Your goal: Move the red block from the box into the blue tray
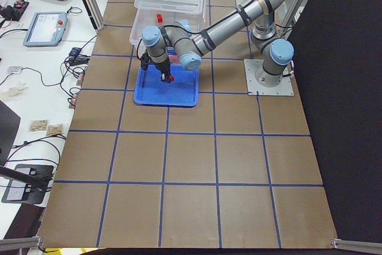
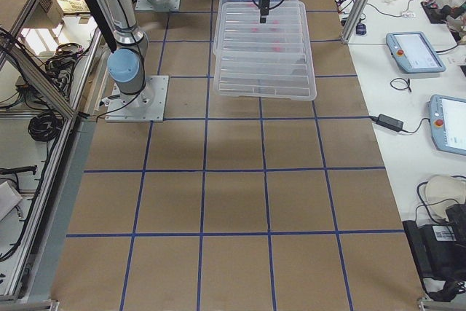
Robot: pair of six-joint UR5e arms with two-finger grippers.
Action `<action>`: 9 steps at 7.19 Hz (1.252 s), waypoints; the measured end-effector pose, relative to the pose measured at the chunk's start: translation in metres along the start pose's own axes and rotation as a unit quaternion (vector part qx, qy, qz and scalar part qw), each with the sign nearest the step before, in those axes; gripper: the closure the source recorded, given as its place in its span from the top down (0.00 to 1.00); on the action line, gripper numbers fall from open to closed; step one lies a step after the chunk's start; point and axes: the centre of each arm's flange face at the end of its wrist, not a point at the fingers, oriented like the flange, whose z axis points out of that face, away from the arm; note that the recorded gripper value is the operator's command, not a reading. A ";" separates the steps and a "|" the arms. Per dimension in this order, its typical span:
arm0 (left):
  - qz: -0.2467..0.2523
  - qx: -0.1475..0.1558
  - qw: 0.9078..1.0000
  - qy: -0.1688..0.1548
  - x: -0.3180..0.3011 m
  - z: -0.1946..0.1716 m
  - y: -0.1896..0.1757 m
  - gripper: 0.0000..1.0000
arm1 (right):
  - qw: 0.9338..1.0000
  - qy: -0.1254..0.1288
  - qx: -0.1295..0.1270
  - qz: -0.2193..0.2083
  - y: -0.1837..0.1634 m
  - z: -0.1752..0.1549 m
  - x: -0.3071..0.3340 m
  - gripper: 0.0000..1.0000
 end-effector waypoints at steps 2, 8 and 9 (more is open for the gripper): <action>0.023 -0.012 1.000 0.005 -0.004 0.024 -0.009 0.68 | 1.000 0.000 0.000 0.001 0.000 0.000 0.000 1.00; 0.033 -0.001 0.998 -0.056 0.001 -0.036 -0.002 1.00 | 1.000 0.011 0.003 0.002 -0.003 -0.001 0.010 1.00; 0.025 0.008 0.997 -0.066 0.010 -0.078 0.007 1.00 | 1.000 0.022 0.003 0.008 -0.007 0.000 0.028 1.00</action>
